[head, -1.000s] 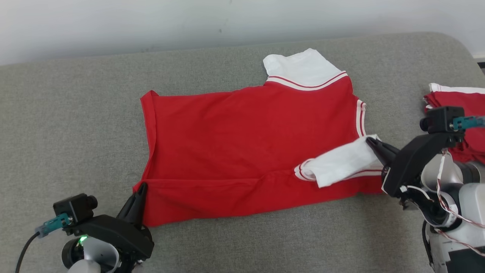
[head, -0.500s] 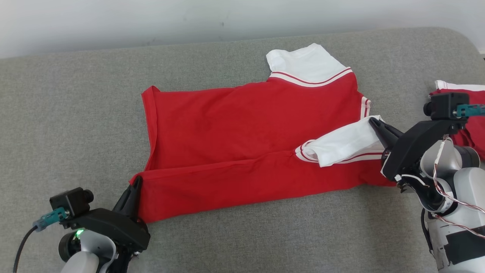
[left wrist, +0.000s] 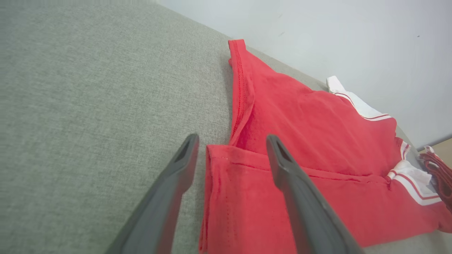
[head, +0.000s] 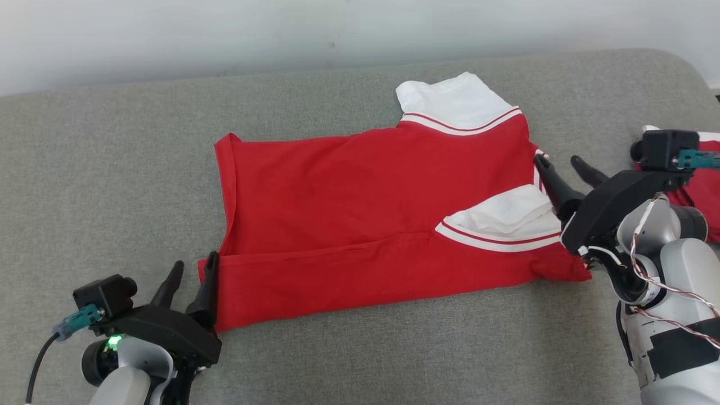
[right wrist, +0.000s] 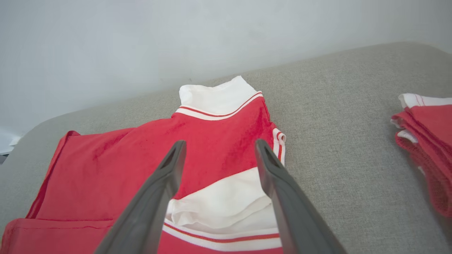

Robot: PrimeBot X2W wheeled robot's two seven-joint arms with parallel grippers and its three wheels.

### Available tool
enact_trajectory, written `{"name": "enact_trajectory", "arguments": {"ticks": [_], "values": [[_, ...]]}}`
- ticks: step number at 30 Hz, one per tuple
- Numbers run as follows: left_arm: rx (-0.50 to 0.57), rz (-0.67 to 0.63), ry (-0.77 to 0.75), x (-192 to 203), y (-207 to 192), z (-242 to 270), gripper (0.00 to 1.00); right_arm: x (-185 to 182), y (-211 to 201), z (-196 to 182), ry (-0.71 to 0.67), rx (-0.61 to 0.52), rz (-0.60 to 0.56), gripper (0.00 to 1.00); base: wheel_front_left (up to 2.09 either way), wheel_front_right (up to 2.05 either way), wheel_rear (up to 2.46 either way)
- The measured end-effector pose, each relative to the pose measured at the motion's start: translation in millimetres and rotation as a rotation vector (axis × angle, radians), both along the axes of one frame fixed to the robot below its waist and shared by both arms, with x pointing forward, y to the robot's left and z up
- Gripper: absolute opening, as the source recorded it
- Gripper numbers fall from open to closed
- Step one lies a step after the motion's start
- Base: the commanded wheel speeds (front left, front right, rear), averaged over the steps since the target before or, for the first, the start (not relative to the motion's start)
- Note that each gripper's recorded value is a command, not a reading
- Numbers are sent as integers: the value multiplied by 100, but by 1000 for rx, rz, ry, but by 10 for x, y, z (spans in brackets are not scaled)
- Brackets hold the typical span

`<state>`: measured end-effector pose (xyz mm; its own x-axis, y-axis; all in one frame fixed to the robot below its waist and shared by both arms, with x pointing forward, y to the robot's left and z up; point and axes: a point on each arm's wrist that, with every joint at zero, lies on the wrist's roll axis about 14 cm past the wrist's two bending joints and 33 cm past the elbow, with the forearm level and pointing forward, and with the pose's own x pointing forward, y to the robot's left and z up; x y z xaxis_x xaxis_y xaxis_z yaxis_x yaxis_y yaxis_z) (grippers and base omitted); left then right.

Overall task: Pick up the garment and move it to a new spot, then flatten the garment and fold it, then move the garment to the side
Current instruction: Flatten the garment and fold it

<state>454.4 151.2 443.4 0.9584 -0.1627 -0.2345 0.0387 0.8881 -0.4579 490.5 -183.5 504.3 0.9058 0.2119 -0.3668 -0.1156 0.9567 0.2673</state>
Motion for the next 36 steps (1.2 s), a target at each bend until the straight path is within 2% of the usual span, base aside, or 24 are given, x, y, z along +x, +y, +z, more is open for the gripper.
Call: {"name": "enact_trajectory", "arguments": {"ticks": [5,10,16,25,36], "values": [[69,22,-54,-21,88,88,100,-32,-62,86,-32,-17,-7,100,0,0,0],[223,-28,-41,-212,76,-45,100,-285,-241,-212,97,-89,-13,100,0,0,0],[308,-63,22,-362,14,-269,100,-531,-416,-521,212,-120,-57,100,0,0,0],[344,-76,67,-260,-63,-443,100,-629,-400,-933,329,-136,-77,100,0,0,0],[348,-120,117,-174,-155,-562,100,-588,-403,-1236,425,-174,-82,100,0,0,0]]}}
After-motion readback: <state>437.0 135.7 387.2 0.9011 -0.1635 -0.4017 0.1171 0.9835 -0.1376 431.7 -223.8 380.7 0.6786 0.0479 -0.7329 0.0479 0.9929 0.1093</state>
